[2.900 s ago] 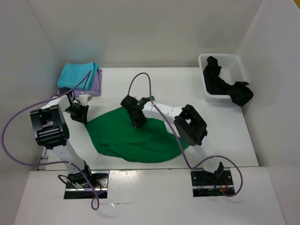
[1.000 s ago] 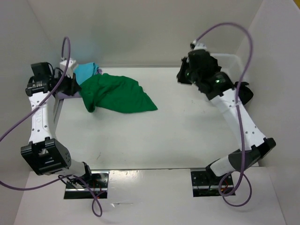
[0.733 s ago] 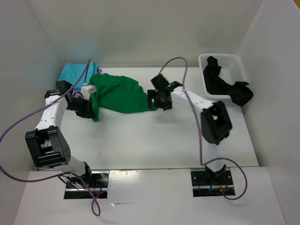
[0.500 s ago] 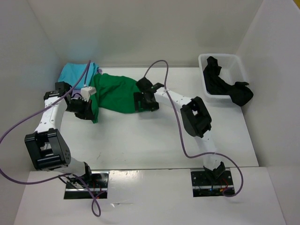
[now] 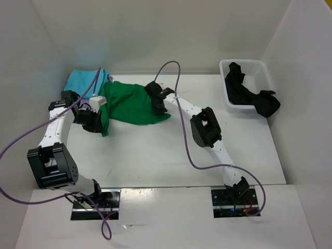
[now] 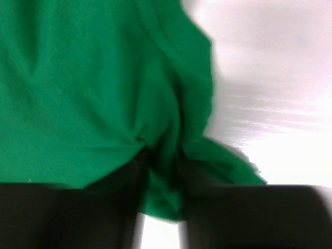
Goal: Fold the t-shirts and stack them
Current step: Flatten out the tshirt
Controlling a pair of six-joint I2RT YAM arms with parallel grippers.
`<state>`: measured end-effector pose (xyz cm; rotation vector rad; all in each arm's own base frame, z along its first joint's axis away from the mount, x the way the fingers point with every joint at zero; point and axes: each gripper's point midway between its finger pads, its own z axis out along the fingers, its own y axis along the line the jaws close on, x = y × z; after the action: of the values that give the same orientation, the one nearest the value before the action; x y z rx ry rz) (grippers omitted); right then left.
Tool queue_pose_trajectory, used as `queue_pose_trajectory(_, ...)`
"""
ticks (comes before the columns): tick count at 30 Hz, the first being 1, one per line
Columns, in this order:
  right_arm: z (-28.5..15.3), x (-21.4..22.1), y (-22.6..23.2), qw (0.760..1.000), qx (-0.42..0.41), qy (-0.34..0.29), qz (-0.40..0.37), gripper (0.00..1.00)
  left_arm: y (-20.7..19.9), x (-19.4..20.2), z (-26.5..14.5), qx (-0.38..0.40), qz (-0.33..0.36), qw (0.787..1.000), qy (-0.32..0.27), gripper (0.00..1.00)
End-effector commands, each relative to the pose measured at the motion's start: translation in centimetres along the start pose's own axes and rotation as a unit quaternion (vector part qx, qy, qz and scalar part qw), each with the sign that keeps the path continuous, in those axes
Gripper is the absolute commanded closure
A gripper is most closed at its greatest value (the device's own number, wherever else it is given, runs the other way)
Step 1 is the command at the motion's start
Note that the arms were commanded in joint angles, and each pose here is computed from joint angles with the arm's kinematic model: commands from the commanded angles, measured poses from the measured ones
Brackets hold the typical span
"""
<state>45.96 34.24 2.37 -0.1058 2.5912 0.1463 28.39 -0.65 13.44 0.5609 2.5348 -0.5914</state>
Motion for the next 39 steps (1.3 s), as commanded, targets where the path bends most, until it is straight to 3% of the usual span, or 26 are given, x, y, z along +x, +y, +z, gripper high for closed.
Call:
queue_pose_trajectory(1,1.1,3.8,-0.9,0.998,0.032,0.058,-0.022,0.98,0.1,-0.7,-0.7,-0.009,-0.001,1.0,-0.009,1.0)
queue_pose_trajectory(3,-0.3,3.8,-1.5,0.998,0.035,0.047,-0.01,1.0,0.4,-1.0,-0.8,-0.018,-0.002,1.0,-0.011,1.0)
queue_pose_trajectory(4,-0.3,7.0,-3.5,0.995,0.062,0.075,0.002,1.0,0.6,-0.9,-1.1,-0.028,-0.004,1.0,-0.01,1.0)
queue_pose_trajectory(5,-3.9,4.7,-3.1,0.998,0.036,0.034,0.025,1.0,1.0,-1.0,-1.2,-0.033,-0.006,0.999,-0.014,1.0)
queue_pose_trajectory(6,-5.4,5.2,-4.2,0.998,0.038,0.033,0.043,1.0,1.2,-0.9,-1.5,-0.043,-0.004,0.999,-0.013,1.0)
queue_pose_trajectory(7,-5.8,9.2,-7.3,0.993,0.074,0.069,0.063,1.0,1.7,-0.6,-1.8,-0.054,-0.015,0.998,-0.01,1.0)
queue_pose_trajectory(8,-9.8,8.2,-7.7,0.994,0.056,0.041,0.086,1.0,2.3,-0.5,-2.0,-0.064,-0.018,0.998,-0.012,1.0)
queue_pose_trajectory(9,-10.3,12.1,-10.7,0.989,0.088,0.07,0.096,1.0,2.3,-0.5,-2.0,-0.064,-0.018,0.998,-0.012,1.0)
queue_pose_trajectory(11,-14.4,12.9,-12.8,0.983,0.085,0.052,0.154,1.0,2.7,-0.3,-2.2,-0.071,-0.023,0.997,-0.01,1.0)
queue_pose_trajectory(12,-14.9,15.9,-14.3,0.979,0.1,0.076,0.16,0.58,2.5,-0.3,-2.4,-0.07,-0.025,0.997,-0.008,1.0)
queue_pose_trajectory(13,-15.7,16.5,-14.7,0.974,0.098,0.079,0.186,0.38,1.2,-0.6,-2.4,-0.039,-0.01,0.999,-0.011,1.0)
queue_pose_trajectory(15,-17.8,17.1,-14.9,0.972,0.079,0.07,0.209,0.18,-0.7,-0.7,-2.0,0.006,0.005,1.0,-0.011,1.0)
queue_pose_trajectory(18,-20.5,15.2,-13.1,0.973,0.041,0.024,0.225,0.12,-5.1,1.1,0.3,0.09,0.03,0.995,0.031,1.0)
queue_pose_trajectory(23,-22.0,5.7,-11.6,0.979,0.021,-0.09,0.184,0.12,-4.3,2.2,2.0,0.076,0.023,0.994,0.076,1.0)
queue_pose_trajectory(24,-19.3,5.0,-11.5,0.983,0.046,-0.075,0.162,0.12,-4.0,2.4,2.1,0.074,0.021,0.994,0.083,1.0)
queue_pose_trajectory(26,-18.5,-0.8,-10.9,0.984,0.052,-0.109,0.128,0.12,-2.9,2.6,2.5,0.054,0.02,0.994,0.095,1.0)
queue_pose_trajectory(27,-14.3,-0.7,-10.8,0.989,0.079,-0.075,0.102,0.12,-2.2,2.5,2.9,0.042,0.02,0.994,0.094,1.0)
queue_pose_trajectory(28,-14.9,-5.2,-9.4,0.987,0.061,-0.112,0.102,0.12,-1.9,2.7,3.0,0.036,0.02,0.994,0.098,1.0)
queue_pose_trajectory(29,-13.7,-6.9,-9.6,0.986,0.067,-0.115,0.097,0.12,-1.7,3.0,3.2,0.034,0.018,0.994,0.105,1.0)
queue_pose_trajectory(30,-9.0,-6.2,-9.5,0.991,0.081,-0.079,0.067,0.12,-1.7,3.1,3.3,0.036,0.016,0.993,0.108,1.0)
queue_pose_trajectory(31,-10.1,-10.0,-8.1,0.989,0.063,-0.113,0.069,0.12,-1.5,2.9,3.4,0.034,0.018,0.994,0.105,1.0)
queue_pose_trajectory(35,-4.4,-12.5,-7.5,0.992,0.052,-0.099,0.055,0.1,-1.4,4.0,4.4,0.047,0.003,0.991,0.126,1.0)
queue_pose_trajectory(39,0.4,-10.2,-5.8,0.995,0.014,-0.065,0.068,0.07,-1.2,4.4,4.9,0.054,-0.005,0.989,0.137,1.0)
